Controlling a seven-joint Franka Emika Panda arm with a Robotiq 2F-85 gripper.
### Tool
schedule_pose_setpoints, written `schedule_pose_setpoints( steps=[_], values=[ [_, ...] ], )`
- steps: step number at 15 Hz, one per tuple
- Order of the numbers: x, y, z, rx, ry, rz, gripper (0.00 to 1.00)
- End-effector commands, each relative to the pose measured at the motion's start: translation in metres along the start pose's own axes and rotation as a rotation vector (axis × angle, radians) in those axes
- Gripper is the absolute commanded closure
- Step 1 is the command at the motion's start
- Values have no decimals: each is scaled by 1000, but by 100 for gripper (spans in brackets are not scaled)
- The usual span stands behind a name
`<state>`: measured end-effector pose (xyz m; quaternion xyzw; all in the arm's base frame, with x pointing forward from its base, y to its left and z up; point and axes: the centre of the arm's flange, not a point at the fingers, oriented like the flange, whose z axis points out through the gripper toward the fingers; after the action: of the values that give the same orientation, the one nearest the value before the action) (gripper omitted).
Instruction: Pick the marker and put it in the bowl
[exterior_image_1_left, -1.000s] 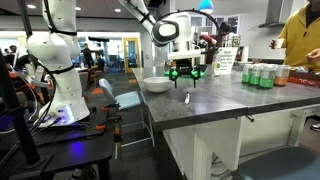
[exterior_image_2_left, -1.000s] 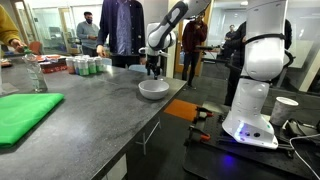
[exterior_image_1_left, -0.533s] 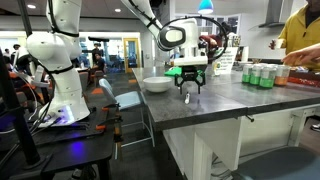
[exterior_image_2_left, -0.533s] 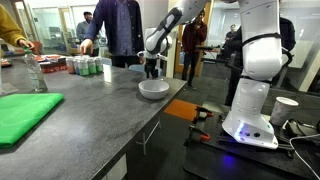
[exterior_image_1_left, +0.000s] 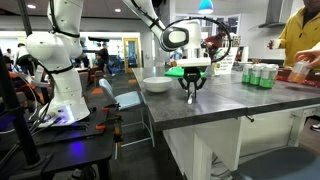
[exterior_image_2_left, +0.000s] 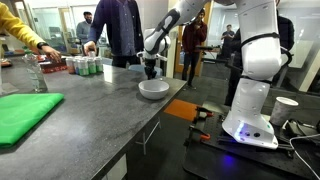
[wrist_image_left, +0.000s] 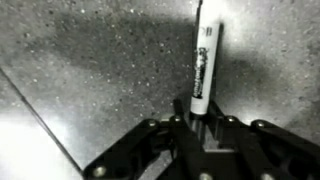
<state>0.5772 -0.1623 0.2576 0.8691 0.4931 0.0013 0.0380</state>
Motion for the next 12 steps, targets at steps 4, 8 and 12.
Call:
schedule_pose_setpoints(
  steps=[4, 8, 12],
  values=[
    [-1, -2, -16, 7, 7, 15, 95],
    [11, -20, -47, -7, 7, 38, 95],
    [27, -50, -85, 9, 49, 36, 95]
  ],
)
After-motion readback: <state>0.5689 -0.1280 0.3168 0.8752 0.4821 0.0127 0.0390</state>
